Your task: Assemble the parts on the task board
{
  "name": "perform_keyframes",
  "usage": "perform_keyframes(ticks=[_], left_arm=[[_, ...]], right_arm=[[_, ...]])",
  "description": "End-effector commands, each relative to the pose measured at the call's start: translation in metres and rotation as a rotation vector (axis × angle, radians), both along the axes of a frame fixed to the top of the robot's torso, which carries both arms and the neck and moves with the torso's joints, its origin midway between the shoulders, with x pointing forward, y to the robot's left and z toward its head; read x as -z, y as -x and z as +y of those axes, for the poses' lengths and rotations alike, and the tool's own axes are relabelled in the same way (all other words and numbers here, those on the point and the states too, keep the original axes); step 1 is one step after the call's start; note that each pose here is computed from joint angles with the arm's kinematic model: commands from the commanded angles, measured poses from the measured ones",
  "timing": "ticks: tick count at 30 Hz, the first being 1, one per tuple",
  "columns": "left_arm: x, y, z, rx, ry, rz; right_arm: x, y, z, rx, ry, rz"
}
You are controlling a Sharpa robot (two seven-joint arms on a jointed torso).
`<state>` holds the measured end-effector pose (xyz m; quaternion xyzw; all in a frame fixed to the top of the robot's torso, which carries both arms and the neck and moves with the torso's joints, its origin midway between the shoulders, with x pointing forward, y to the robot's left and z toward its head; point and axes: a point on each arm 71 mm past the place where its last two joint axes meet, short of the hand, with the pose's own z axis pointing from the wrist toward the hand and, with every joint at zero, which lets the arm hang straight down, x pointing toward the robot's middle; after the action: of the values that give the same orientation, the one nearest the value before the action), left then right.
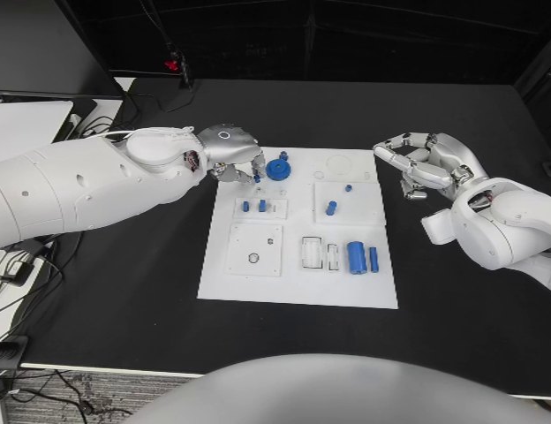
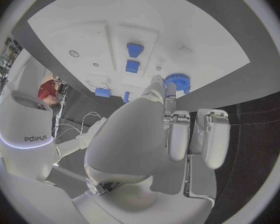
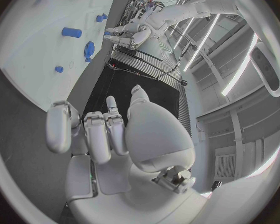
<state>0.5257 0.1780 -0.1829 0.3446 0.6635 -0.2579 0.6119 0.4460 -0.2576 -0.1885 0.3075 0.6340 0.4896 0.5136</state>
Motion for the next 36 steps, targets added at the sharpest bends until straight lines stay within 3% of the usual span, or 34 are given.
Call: perform_keyframes(ticks=[1,27,36], left_arm=[[0.0009,-0.0013,0.0,-0.011,-0.014,0.012],[0.0115,-0.006,-0.01,-0.014,-0.051,0.059],[0.0131,-0.0065,-0.008,-0.023,-0.061,0.071]], right_arm=[[-0.001,0.0,0.001,-0.007,-0.002,-0.007],[-0.001,0.0,0.002,-0.01,-0.003,-0.005],[-0.001,0.0,0.002,-0.011,-0.003,-0.004]])
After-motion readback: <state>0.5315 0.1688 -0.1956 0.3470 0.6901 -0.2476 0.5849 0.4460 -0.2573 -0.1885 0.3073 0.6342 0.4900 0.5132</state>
